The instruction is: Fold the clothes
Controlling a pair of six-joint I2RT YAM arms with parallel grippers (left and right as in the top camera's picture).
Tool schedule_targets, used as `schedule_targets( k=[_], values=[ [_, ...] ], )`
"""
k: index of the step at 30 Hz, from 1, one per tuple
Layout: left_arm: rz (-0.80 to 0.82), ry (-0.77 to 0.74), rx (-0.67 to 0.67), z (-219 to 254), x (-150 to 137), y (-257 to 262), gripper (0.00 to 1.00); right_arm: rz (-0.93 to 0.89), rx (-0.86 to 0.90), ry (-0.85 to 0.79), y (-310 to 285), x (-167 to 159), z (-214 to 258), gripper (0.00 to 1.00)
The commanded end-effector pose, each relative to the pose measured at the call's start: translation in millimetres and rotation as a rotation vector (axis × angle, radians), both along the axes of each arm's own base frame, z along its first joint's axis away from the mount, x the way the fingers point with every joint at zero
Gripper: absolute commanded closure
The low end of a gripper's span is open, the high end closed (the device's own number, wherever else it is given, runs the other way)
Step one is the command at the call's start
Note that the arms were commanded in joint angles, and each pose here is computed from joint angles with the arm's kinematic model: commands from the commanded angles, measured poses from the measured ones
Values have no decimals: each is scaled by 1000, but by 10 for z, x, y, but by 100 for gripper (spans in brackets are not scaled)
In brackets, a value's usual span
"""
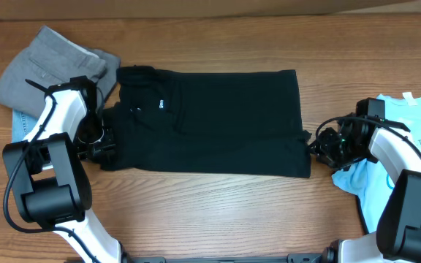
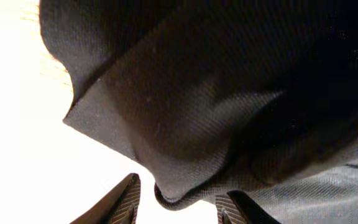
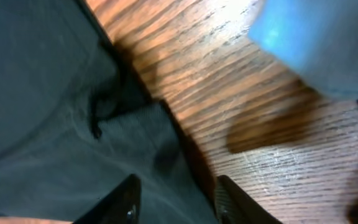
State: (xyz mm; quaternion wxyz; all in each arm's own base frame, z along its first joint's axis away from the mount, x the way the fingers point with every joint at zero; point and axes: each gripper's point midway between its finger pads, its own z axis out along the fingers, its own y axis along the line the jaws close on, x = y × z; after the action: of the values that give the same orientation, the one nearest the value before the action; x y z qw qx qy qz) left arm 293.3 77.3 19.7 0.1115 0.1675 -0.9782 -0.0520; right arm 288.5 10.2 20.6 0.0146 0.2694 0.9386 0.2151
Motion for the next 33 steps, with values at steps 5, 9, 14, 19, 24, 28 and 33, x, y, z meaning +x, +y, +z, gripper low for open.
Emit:
schedule_targets(
  k=[5, 9, 14, 19, 24, 28, 33],
  values=[
    [-4, -21, -1, 10, 82, -14, 57, 46, -17, 37, 160, -199, -202, 64],
    [-4, -24, -1, 8, 88, -13, 57, 25, -97, 68, 34, -260, -285, 78],
    [-4, -25, 0, 8, 91, -12, 59, -4, -122, 62, -88, -211, -251, 96],
    [-8, -24, -1, 7, 90, -11, 60, -77, -153, 93, -354, -192, -94, 96],
    [-8, -24, -1, 9, 90, -11, 61, -100, -152, 105, -452, -212, 46, 96],
    [-6, -20, -7, 27, 85, -22, 62, -68, -159, 84, -447, -216, 114, 66],
    [-2, -25, -27, 241, 163, -45, 61, -74, -170, 36, -463, -167, 234, 52]
  ],
)
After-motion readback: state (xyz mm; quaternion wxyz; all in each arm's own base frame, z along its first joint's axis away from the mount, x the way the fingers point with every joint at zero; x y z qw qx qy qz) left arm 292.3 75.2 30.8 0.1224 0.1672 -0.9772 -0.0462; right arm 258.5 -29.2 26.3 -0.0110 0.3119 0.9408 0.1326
